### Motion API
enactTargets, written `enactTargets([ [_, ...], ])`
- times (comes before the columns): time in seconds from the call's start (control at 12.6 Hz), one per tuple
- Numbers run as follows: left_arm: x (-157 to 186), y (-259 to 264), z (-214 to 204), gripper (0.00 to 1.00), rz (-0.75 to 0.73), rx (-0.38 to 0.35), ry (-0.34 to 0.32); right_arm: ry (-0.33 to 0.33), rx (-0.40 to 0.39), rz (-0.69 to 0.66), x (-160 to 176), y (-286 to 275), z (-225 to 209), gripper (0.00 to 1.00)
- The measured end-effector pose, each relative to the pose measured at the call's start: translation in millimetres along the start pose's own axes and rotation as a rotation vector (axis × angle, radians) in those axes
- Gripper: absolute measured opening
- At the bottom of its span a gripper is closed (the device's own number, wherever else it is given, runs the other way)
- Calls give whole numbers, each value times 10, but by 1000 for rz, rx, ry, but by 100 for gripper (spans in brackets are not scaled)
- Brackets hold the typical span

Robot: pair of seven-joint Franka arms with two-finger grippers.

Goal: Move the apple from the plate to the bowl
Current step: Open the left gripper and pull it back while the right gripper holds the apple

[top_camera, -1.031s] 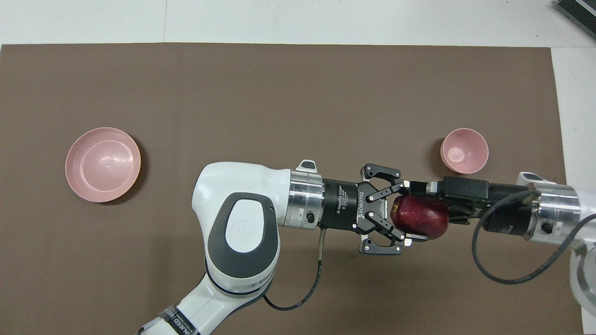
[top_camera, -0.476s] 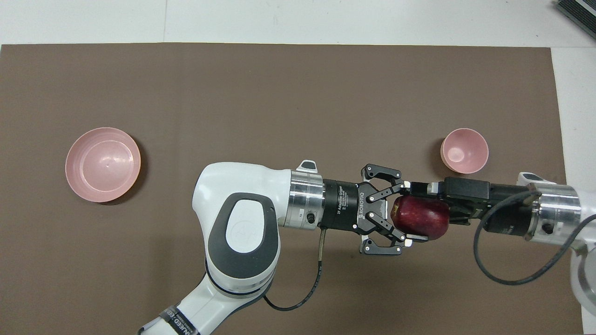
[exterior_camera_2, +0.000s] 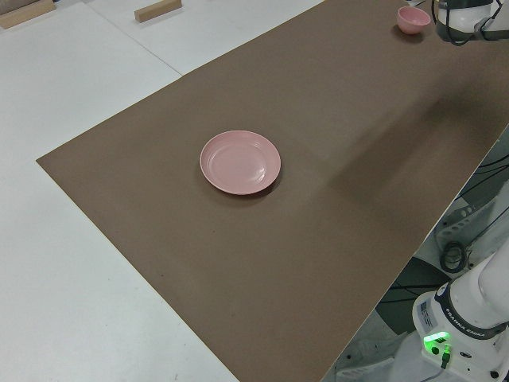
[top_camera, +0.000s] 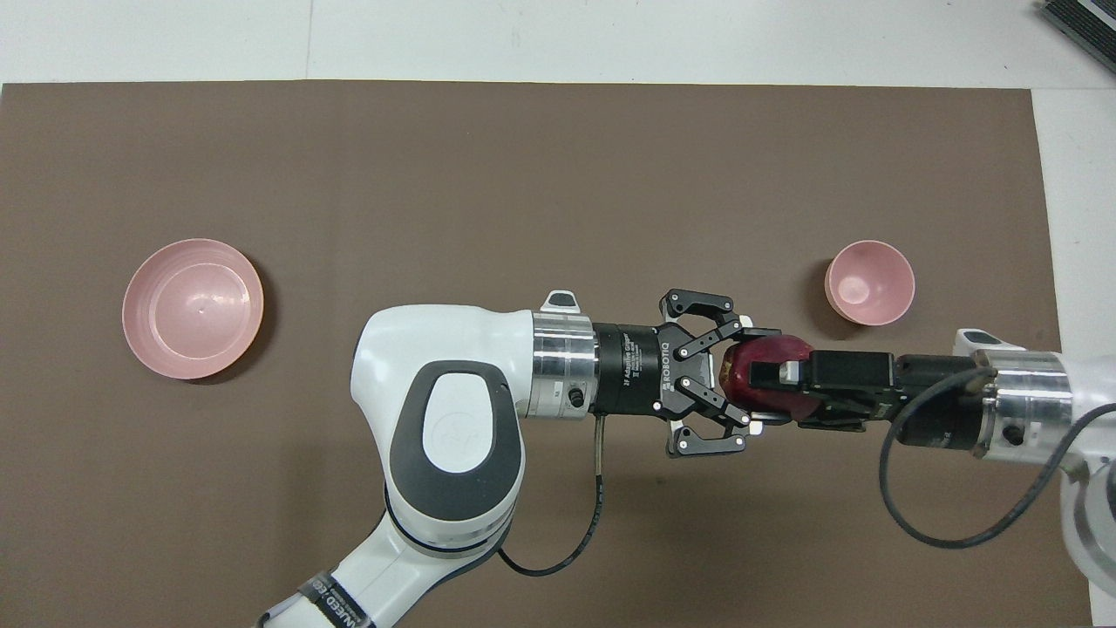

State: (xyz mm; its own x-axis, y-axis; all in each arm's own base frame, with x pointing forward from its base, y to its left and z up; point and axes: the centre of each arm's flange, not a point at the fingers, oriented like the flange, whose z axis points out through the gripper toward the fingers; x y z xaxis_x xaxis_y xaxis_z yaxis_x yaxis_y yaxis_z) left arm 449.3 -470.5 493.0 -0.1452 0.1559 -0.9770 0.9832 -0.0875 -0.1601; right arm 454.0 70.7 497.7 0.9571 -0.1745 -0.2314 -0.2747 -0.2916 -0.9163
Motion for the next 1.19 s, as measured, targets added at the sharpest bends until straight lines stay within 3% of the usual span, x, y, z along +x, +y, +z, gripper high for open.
enactTargets([
  [0.16,-7,-24,37,74,36,1,37,-4,-27,-6,-3,25,-7,78],
  [0.24,-14,-45,62,82,53,6,51,-5,-27,-4,-3,23,-3,78],
  [0.32,-16,-72,93,96,63,14,60,-5,-28,-4,-2,16,1,77],
  [0.4,-11,-71,95,100,63,13,62,-5,-28,-5,-1,12,1,77],
  [0.56,58,4,34,100,69,4,86,-5,-28,-3,1,6,1,77],
  [0.79,173,210,-187,100,176,4,228,17,-63,7,33,42,-26,77],
  [0.95,247,373,-399,100,215,11,294,44,-156,-5,91,139,-83,77],
  [1.19,388,681,-911,100,280,32,431,109,-419,-47,305,356,-294,77],
])
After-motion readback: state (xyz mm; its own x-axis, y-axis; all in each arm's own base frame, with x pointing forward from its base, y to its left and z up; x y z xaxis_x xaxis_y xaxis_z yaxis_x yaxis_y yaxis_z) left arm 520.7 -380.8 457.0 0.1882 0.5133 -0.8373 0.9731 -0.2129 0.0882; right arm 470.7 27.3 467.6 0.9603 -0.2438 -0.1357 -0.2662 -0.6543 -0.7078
